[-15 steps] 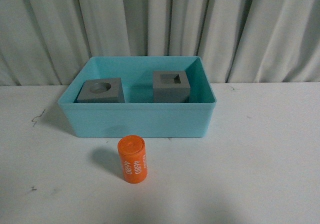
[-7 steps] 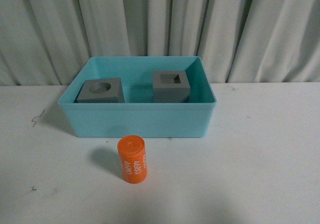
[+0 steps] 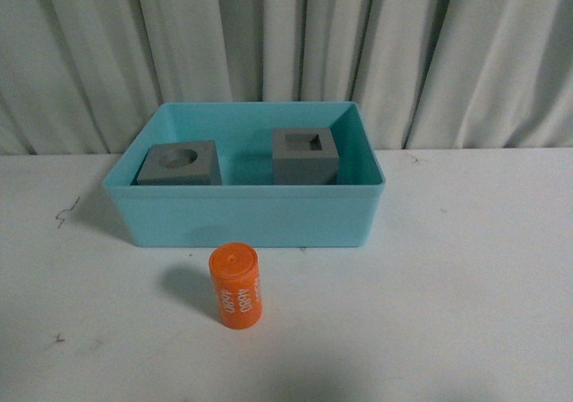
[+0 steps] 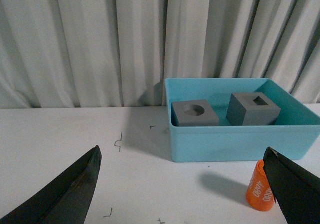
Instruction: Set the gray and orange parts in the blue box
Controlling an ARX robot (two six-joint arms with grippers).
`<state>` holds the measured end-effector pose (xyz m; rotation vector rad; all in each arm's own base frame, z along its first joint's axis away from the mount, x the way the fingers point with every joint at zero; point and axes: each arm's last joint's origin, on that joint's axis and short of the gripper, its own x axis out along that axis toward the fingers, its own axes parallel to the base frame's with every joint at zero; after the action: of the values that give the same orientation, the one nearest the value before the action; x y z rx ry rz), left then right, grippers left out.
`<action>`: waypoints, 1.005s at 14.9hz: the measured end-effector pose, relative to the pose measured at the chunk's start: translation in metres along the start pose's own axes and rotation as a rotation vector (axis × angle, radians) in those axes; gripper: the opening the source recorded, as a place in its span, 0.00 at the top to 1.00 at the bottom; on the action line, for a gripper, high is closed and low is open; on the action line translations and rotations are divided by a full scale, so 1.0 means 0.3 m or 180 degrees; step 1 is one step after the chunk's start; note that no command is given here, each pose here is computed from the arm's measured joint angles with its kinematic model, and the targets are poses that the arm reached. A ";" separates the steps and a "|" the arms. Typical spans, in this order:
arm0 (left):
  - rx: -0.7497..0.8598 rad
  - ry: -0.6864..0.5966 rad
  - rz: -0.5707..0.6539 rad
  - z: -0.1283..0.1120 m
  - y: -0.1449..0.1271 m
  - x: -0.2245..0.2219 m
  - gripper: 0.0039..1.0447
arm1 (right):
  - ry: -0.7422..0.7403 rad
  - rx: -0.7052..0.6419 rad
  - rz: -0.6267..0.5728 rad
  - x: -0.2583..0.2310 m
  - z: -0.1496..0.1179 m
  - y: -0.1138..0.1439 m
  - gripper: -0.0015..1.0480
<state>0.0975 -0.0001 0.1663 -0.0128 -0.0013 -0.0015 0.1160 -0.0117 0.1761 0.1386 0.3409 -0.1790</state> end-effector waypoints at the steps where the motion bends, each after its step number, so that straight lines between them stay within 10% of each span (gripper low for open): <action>1: 0.0000 0.0004 0.0001 0.000 0.000 0.000 0.06 | -0.0149 0.0095 -0.0017 0.047 0.090 -0.029 0.06; 4: 0.0000 0.0004 0.0001 0.000 0.000 0.000 0.06 | -0.0380 -0.0427 0.0747 0.230 0.303 -0.033 0.06; 10: 0.0000 0.0004 0.0001 0.000 0.000 0.000 0.06 | 0.0599 -0.1547 0.2822 0.465 0.210 0.351 0.06; 15: 0.0000 0.0004 0.0001 0.000 0.000 0.000 0.06 | 0.0880 -0.2307 0.3257 0.592 0.079 0.646 0.06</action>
<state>0.0975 -0.0001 0.1662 -0.0128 -0.0002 -0.0011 0.3266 0.1466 0.1573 -0.3896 0.5500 0.9812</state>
